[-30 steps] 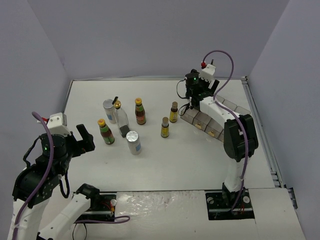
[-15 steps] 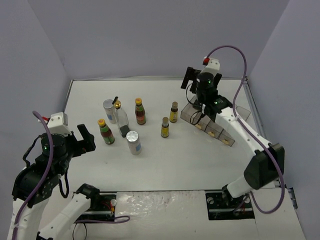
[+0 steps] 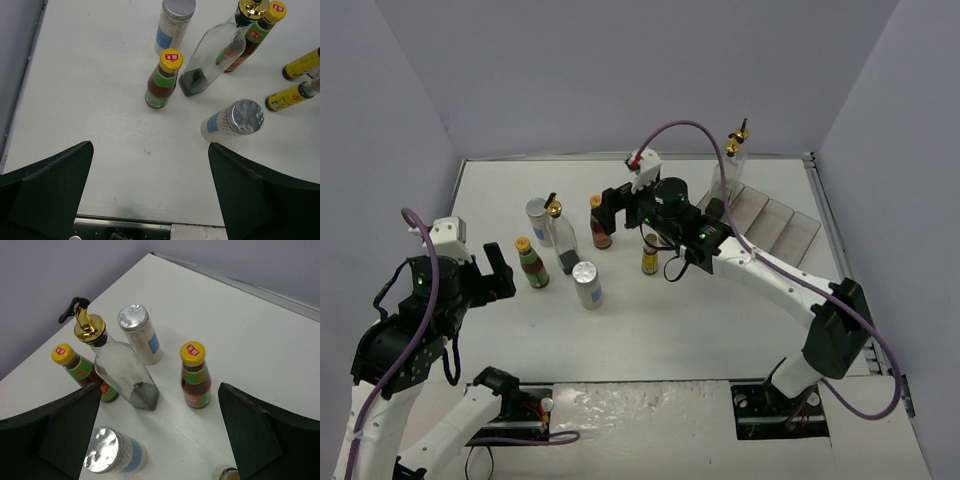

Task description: Organize the condiment bottles

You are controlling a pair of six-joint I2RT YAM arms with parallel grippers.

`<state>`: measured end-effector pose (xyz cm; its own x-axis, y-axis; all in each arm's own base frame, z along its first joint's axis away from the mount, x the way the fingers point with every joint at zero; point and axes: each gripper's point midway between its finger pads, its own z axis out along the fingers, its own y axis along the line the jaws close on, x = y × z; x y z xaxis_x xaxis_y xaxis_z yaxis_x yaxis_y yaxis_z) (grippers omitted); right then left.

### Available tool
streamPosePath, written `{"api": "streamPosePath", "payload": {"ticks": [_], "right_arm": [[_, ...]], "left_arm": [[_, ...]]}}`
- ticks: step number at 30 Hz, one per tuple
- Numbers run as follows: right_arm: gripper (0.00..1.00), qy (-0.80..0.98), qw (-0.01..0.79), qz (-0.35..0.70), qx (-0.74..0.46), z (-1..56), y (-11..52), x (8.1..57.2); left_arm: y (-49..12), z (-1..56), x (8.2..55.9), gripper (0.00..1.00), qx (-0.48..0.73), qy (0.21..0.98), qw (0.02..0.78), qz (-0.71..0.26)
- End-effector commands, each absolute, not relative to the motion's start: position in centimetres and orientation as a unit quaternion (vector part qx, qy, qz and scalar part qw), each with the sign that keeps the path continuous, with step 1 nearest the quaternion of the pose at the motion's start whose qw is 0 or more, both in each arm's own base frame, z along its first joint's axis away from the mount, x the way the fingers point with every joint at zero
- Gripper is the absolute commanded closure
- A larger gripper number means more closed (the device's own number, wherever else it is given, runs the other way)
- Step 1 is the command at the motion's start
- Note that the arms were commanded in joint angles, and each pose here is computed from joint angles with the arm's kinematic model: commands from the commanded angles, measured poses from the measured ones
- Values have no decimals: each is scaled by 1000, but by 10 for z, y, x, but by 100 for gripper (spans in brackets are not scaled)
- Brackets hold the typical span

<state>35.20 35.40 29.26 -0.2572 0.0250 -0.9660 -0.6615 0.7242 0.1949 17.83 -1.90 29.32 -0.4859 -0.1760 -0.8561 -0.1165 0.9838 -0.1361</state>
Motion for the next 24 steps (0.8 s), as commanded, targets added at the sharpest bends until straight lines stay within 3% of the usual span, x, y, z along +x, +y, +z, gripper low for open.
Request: {"api": "streamPosePath", "payload": {"ticks": [1,11,24], "right_arm": [[0,685,613,329,-216,314,407,347],[0,698,618,310,-187,280,465,338],[0,710,615,290,-179,255,496,351]], "left_arm": [[-19,321,185,3,-91,843,529,-36],[-15,326,181,3,-99,842,529,-30],[-15,324,179,3,-99,844,526,-33]]}}
